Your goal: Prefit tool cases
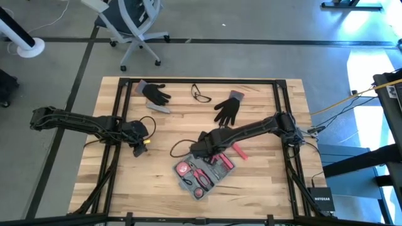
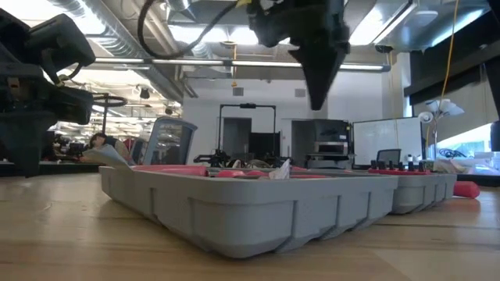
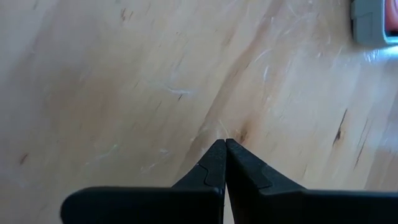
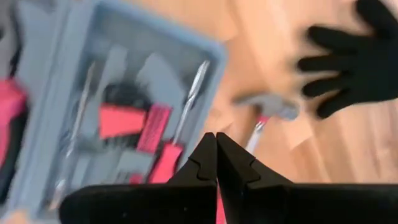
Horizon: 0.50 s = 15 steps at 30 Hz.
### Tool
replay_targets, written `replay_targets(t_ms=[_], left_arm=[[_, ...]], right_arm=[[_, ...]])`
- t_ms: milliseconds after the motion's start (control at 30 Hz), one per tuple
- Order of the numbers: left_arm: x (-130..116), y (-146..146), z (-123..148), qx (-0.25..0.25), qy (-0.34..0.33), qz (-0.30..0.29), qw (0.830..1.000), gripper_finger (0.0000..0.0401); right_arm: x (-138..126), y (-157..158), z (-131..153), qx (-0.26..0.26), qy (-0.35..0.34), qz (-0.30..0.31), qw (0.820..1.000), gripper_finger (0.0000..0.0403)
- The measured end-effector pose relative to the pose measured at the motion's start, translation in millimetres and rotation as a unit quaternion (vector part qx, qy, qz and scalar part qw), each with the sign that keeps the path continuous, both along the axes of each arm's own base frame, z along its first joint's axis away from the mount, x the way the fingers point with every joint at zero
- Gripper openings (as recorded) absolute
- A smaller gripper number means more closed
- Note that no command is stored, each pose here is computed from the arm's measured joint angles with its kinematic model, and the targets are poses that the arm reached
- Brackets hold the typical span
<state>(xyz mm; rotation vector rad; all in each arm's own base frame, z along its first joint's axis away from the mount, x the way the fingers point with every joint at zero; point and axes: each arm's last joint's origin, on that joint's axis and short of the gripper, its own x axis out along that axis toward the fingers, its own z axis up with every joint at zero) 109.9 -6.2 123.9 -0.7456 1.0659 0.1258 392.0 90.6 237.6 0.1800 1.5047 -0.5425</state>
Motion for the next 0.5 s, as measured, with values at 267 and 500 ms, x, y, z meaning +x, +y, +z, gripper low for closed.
replay_targets(t_ms=[267, 500], left_arm=[[0, 1, 0, 0.029, -0.008, -0.013, 0.999, 0.0000], [2, 2, 1, 0.036, -0.017, 0.003, 0.999, 0.0000]], right_arm=[[-9, 26, -4, 0.051, 0.016, -0.035, 0.998, 0.0000], [-19, 59, -29, 0.108, 0.019, -0.091, 0.990, 0.0000]])
